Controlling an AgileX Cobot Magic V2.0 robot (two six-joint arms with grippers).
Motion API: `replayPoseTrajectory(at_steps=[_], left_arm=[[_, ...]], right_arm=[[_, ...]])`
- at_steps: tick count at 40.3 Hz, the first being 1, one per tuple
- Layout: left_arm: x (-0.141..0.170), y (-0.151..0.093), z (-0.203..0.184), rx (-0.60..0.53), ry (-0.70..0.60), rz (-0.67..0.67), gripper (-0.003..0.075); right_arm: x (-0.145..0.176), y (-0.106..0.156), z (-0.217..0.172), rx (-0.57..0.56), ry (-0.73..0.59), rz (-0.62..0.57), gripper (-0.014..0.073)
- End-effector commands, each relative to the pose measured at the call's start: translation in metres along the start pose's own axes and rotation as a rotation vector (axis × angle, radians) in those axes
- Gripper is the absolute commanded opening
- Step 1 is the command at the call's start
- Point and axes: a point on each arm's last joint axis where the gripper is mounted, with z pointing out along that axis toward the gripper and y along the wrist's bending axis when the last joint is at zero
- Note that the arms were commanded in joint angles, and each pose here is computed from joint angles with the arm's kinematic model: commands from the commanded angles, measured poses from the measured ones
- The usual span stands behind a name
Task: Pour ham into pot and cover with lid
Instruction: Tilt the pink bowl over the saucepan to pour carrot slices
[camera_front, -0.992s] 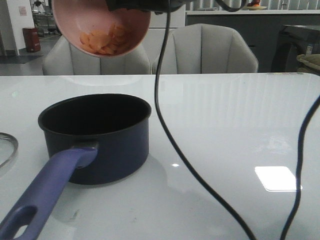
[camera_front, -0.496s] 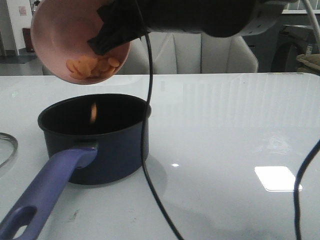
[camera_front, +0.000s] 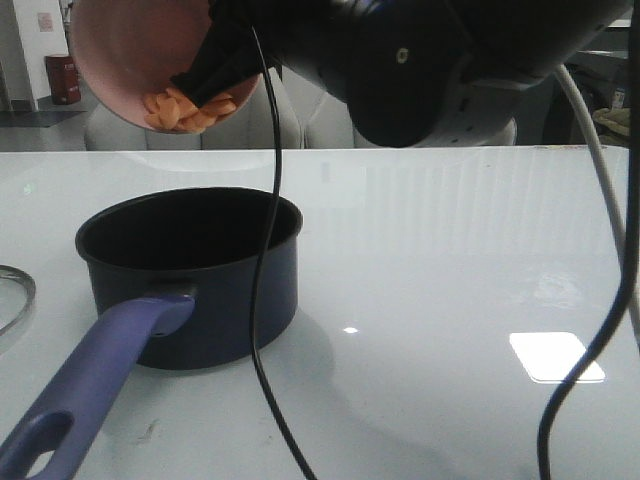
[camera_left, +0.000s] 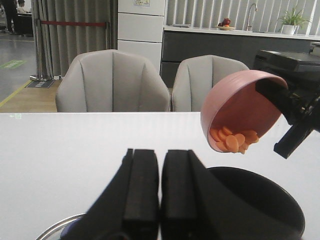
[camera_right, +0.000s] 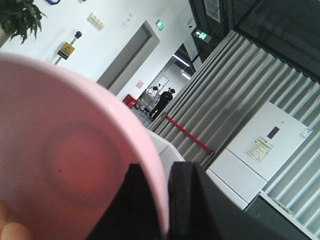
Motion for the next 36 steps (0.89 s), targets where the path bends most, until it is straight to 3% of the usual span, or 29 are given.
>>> replayPoseTrajectory(at_steps=[1,15,28,33,36], left_arm=[[-0.016,-0.002,-0.001,0.013,-0.095,-0.002,0.0114],[-0.016,-0.002,-0.001,0.013,-0.095,-0.002,0.0114],[-0.016,-0.002,-0.001,0.013,-0.095,-0.002,0.0114],[-0.016,-0.002,-0.001,0.013,-0.095,-0.002,0.0114],[-0.016,-0.002,-0.001,0.013,-0.095,-0.002,0.0114]], right_arm=[[-0.03,-0.028,0.001,0.183,-0.188,-0.002,0.0138],[-0.029,-0.019,0.001,0.131,-0.224,-0.04,0.0138],[-0.046,-0.034,-0.001,0.175,-0.258,-0.102,0.0138],[-0.042,-0.038,0.0,0.207,-0.213,-0.062,0.0138],[-0.036,-0.042,0.0,0.244,-0.155,0.03,0.0138]])
